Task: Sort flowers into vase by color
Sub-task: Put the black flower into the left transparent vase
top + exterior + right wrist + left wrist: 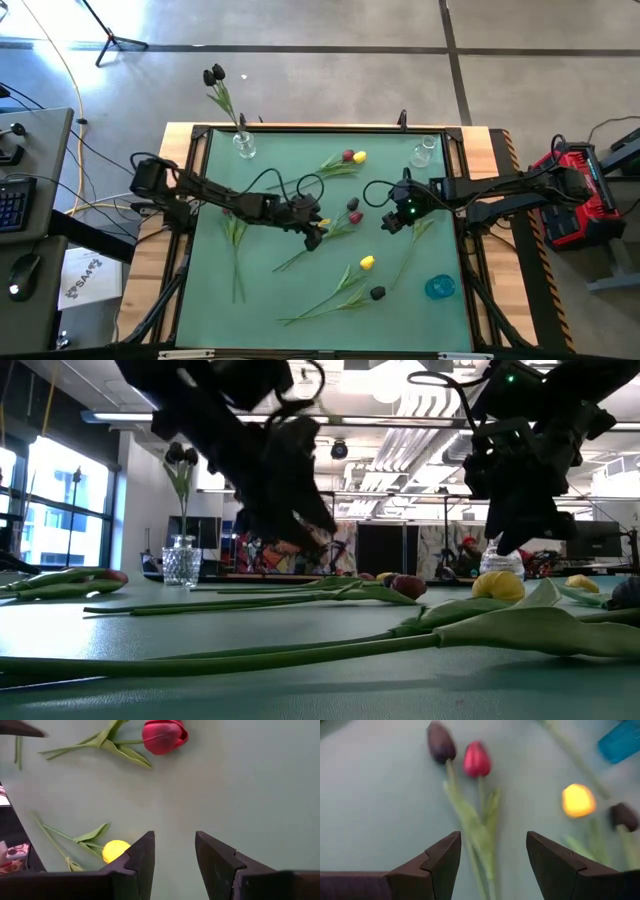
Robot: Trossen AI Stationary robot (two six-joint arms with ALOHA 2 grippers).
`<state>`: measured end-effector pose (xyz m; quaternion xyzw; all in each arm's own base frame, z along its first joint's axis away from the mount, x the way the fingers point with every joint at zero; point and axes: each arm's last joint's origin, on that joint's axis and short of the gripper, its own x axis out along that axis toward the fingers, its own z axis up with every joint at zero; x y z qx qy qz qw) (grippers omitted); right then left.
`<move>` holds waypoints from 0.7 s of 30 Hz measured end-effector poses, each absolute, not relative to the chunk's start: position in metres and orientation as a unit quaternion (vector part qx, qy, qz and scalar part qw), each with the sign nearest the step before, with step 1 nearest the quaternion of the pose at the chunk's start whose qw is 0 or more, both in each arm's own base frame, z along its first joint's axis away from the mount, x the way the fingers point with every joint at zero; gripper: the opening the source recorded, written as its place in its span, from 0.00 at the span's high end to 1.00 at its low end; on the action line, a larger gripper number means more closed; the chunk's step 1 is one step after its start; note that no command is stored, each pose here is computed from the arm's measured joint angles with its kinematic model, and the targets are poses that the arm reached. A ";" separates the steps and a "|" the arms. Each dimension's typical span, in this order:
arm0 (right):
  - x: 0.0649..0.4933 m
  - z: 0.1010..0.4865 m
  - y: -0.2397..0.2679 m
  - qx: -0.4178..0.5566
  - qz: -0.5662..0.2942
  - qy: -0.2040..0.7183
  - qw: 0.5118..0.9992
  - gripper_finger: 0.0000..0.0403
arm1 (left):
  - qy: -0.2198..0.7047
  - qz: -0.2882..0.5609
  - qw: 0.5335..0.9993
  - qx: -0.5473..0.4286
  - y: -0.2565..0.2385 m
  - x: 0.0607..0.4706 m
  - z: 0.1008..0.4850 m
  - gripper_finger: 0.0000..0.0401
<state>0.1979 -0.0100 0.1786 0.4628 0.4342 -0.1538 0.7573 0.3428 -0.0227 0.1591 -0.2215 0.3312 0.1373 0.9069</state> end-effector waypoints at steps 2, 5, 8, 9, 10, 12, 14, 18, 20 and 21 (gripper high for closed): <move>0.199 0.179 -0.010 0.464 -0.152 0.431 0.759 0.68 | 0.338 0.143 0.903 -0.221 -0.021 0.344 0.152 0.47; 0.200 0.180 -0.010 0.472 -0.154 0.425 0.757 0.68 | 0.350 0.154 0.897 -0.222 -0.017 0.346 0.141 0.47; 0.201 0.181 -0.010 0.475 -0.151 0.420 0.759 0.68 | 0.358 0.162 0.890 -0.231 -0.014 0.349 0.131 0.47; 0.201 0.181 -0.010 0.476 -0.151 0.419 0.758 0.68 | 0.359 0.159 0.889 -0.234 -0.013 0.349 0.128 0.47; 0.201 0.181 -0.010 0.477 -0.152 0.419 0.758 0.68 | 0.361 0.156 0.888 -0.237 -0.012 0.350 0.126 0.47; 0.201 0.181 -0.010 0.481 -0.156 0.415 0.756 0.68 | 0.361 0.150 0.888 -0.243 -0.011 0.352 0.122 0.47; 0.202 0.182 -0.010 0.482 -0.154 0.410 0.759 0.68 | 0.361 0.148 0.888 -0.244 -0.010 0.352 0.121 0.47; 0.203 0.183 -0.011 0.481 -0.149 0.403 0.765 0.68 | 0.354 0.167 0.889 -0.238 -0.007 0.353 0.122 0.47; 0.204 0.183 -0.011 0.478 -0.146 0.401 0.768 0.68 | 0.350 0.172 0.889 -0.238 -0.005 0.353 0.122 0.47; 0.204 0.184 -0.011 0.476 -0.145 0.398 0.770 0.68 | 0.348 0.174 0.890 -0.239 -0.004 0.353 0.122 0.47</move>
